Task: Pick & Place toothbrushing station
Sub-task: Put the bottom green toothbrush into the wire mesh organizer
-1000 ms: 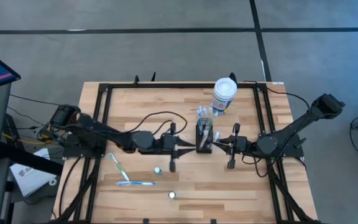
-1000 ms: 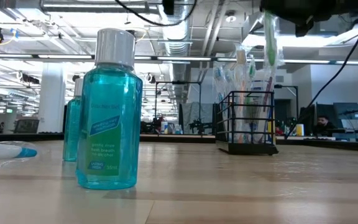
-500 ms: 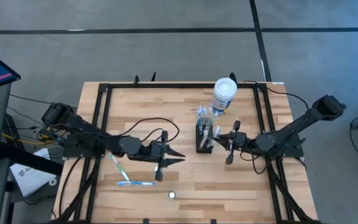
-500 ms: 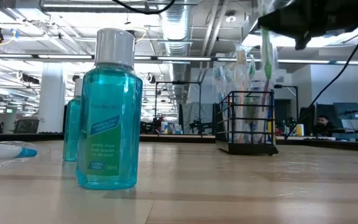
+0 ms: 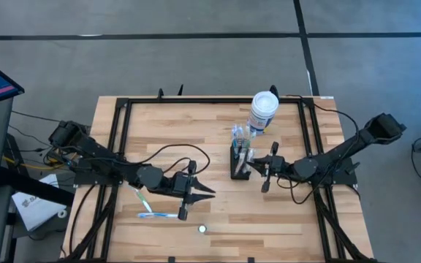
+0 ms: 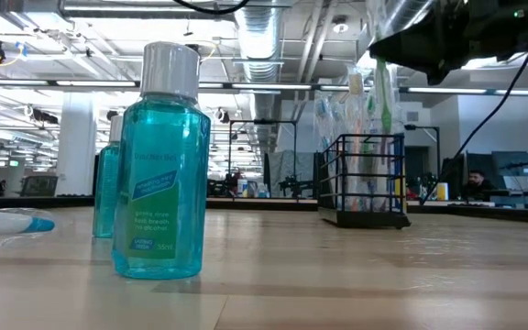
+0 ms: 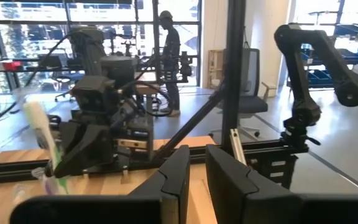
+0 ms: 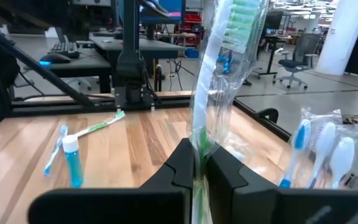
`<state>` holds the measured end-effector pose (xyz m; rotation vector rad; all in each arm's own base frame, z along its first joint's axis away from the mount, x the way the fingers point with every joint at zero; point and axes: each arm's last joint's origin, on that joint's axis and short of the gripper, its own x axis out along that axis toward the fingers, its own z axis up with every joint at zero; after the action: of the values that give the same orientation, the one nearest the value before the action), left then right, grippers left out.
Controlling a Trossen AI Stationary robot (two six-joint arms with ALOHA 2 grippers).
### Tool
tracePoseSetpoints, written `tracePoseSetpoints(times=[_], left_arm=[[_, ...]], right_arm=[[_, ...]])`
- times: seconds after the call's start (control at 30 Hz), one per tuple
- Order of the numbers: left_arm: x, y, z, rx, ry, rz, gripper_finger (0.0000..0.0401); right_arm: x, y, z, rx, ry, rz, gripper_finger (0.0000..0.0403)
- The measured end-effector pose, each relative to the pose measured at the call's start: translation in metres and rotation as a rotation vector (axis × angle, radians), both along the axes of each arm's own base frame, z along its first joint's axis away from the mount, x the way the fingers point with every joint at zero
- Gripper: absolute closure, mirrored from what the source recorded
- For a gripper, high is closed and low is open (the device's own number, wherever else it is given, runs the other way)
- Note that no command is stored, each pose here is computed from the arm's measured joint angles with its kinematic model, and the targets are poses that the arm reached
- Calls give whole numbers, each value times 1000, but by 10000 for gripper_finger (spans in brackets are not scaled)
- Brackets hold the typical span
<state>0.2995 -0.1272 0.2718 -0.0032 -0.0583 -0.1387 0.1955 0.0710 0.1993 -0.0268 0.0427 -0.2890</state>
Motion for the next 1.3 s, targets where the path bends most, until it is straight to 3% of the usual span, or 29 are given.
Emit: tracePoseSetpoints(times=[1.3], left_arm=[[-10,-21,-5,19,39,-73,354]], right_arm=[[4,1,-18,16,65,-8,391]])
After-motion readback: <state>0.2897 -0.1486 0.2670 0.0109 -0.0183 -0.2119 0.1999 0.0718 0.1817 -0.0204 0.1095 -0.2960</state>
